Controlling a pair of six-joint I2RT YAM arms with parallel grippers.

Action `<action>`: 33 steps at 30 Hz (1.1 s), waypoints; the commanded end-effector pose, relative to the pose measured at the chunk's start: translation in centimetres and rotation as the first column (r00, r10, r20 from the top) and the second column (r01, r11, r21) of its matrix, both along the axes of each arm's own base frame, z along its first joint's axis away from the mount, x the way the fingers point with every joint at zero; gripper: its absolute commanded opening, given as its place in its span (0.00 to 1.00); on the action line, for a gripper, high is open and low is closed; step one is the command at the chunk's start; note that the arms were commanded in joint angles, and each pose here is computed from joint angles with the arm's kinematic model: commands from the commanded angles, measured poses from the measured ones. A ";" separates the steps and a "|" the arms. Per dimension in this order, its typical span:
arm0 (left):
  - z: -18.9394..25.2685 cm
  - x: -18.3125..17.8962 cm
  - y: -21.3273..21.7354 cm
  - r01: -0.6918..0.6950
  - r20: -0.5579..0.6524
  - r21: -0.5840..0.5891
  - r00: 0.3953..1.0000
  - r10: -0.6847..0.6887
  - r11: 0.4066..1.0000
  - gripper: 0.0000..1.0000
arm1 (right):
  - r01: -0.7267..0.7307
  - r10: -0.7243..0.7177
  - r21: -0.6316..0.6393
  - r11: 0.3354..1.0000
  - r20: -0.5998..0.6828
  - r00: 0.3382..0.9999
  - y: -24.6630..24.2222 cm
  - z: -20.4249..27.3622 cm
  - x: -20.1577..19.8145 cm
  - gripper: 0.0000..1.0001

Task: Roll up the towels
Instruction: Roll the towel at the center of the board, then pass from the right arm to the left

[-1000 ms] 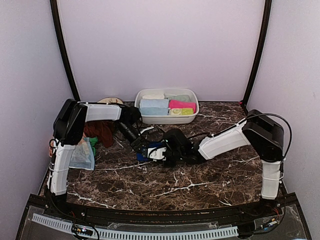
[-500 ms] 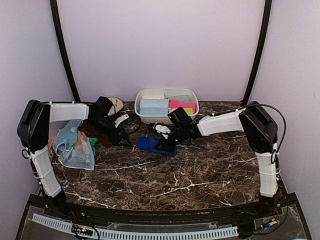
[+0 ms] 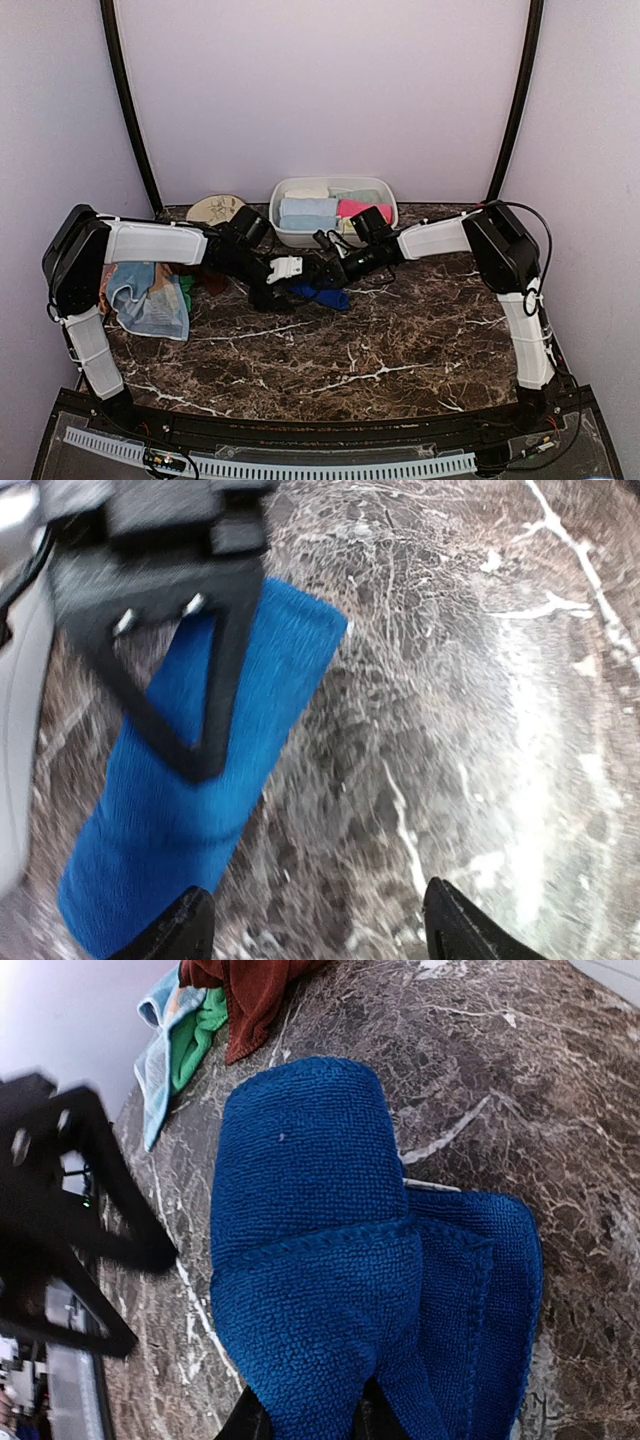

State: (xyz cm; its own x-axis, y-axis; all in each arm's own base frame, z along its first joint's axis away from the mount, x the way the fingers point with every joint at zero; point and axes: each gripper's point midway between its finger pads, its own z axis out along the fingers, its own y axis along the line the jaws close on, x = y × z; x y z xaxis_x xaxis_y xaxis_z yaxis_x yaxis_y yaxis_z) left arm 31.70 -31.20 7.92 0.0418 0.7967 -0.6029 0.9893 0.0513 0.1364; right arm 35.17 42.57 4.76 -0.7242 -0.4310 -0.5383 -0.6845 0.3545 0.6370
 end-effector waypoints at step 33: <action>-0.3 9.1 -4.1 -0.106 0.804 0.200 0.586 -0.101 0.974 0.49 | 0.022 0.166 0.329 0.944 -0.534 0.829 2.0 5.5 -6.4 0.01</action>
